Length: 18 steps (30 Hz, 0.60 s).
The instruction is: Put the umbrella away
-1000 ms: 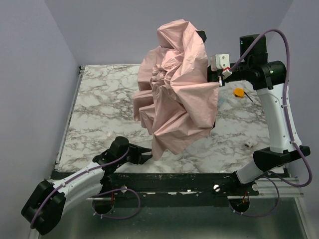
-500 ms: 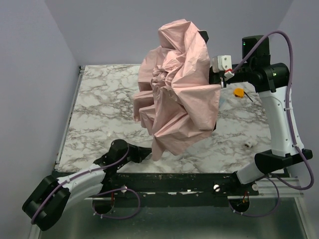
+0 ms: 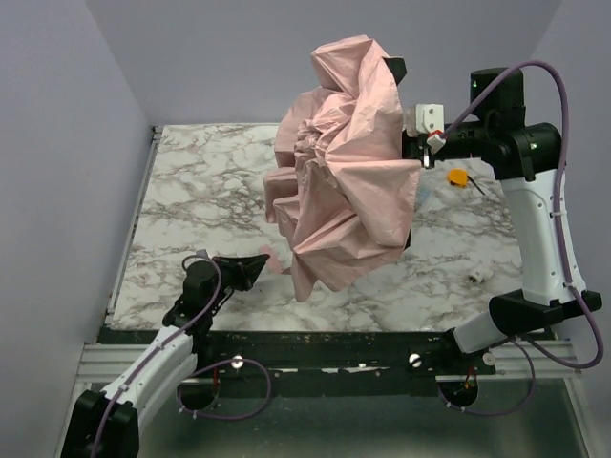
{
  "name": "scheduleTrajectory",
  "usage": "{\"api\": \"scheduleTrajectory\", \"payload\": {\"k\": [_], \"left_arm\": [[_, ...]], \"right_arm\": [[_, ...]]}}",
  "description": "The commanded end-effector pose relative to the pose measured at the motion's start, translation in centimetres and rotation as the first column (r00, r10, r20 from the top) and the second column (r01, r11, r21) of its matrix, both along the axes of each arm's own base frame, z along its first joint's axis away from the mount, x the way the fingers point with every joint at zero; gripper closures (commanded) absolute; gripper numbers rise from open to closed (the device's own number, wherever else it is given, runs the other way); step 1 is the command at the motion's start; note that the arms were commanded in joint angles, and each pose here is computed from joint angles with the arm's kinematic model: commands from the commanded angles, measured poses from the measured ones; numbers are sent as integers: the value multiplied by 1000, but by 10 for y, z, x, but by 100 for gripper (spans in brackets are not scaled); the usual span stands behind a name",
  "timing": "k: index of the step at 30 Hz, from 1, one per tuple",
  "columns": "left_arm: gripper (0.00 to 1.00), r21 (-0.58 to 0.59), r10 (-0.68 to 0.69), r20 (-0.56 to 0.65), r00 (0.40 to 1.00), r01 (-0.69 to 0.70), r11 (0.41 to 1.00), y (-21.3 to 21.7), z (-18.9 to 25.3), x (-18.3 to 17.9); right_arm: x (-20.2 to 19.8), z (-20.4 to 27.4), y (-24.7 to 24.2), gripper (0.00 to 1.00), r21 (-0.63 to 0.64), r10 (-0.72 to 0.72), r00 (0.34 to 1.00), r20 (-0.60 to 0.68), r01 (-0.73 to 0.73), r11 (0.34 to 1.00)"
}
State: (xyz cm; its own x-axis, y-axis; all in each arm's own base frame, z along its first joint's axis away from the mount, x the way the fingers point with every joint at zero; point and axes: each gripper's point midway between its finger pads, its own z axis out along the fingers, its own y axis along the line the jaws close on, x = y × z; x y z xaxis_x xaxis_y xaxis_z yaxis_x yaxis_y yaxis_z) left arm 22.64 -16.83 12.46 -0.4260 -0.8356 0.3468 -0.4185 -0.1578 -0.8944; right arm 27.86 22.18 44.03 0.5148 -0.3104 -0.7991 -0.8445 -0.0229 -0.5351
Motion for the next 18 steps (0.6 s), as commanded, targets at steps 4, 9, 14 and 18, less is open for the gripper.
{"api": "scheduleTrajectory", "payload": {"k": [4,9,14,18], "left_arm": [[100,82,-79,72,994,73,994,6,20,25],[100,115,-161,136,978,145,983,-1,47,48],[100,152,-235,164,958,211,966,-11,58,61],[100,173,-268,188,945,237,956,-16,68,70]], "right_arm": [[-21,12,-6,100,8,11,999,37,-11,1000],[-31,5,-9,100,-8,21,999,30,-21,1000],[-39,-3,-9,100,-8,51,999,5,-51,999],[-43,-11,-6,100,-2,80,996,-28,-80,997]]}}
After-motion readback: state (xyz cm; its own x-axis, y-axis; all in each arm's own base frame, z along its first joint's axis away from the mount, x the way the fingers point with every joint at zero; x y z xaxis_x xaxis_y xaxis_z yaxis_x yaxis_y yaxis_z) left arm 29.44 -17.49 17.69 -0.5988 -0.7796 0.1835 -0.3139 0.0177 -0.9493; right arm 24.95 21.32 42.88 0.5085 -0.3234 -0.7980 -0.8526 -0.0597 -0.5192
